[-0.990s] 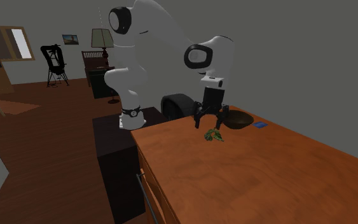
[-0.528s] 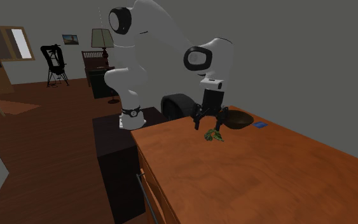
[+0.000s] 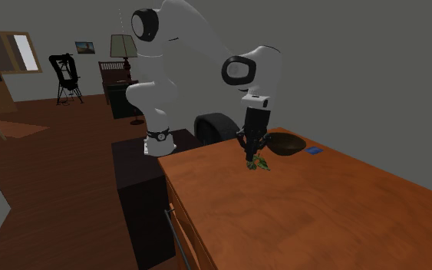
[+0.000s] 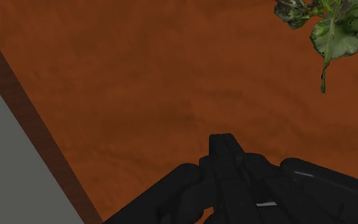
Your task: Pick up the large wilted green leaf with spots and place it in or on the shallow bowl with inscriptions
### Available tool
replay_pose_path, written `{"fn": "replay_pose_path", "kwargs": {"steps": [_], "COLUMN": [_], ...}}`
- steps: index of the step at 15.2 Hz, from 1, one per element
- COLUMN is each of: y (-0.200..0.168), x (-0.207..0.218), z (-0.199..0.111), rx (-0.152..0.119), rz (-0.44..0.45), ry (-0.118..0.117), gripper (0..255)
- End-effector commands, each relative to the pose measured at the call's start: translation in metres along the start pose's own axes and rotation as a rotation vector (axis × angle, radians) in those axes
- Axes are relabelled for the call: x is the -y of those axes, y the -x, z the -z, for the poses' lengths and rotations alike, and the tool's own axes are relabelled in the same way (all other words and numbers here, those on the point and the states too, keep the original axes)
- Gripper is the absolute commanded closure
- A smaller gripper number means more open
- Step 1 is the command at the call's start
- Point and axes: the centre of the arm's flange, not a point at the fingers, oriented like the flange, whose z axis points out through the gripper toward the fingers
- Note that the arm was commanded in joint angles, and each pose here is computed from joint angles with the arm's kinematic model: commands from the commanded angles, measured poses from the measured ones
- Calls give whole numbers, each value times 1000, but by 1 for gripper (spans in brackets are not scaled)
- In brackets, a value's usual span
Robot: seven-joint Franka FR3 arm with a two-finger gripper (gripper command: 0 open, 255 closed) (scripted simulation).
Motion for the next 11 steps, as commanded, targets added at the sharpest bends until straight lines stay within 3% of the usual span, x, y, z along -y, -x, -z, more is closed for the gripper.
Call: {"fn": "replay_pose_path", "kwargs": {"steps": [1,3,4,11], "y": [0,0,0,94], "x": [0,0,0,73], "z": [0,0,0,-7], "rx": [0,0,0,-195], "rz": [0,0,0,33], "ry": [0,0,0,46], "gripper": [255,255,0,0]}}
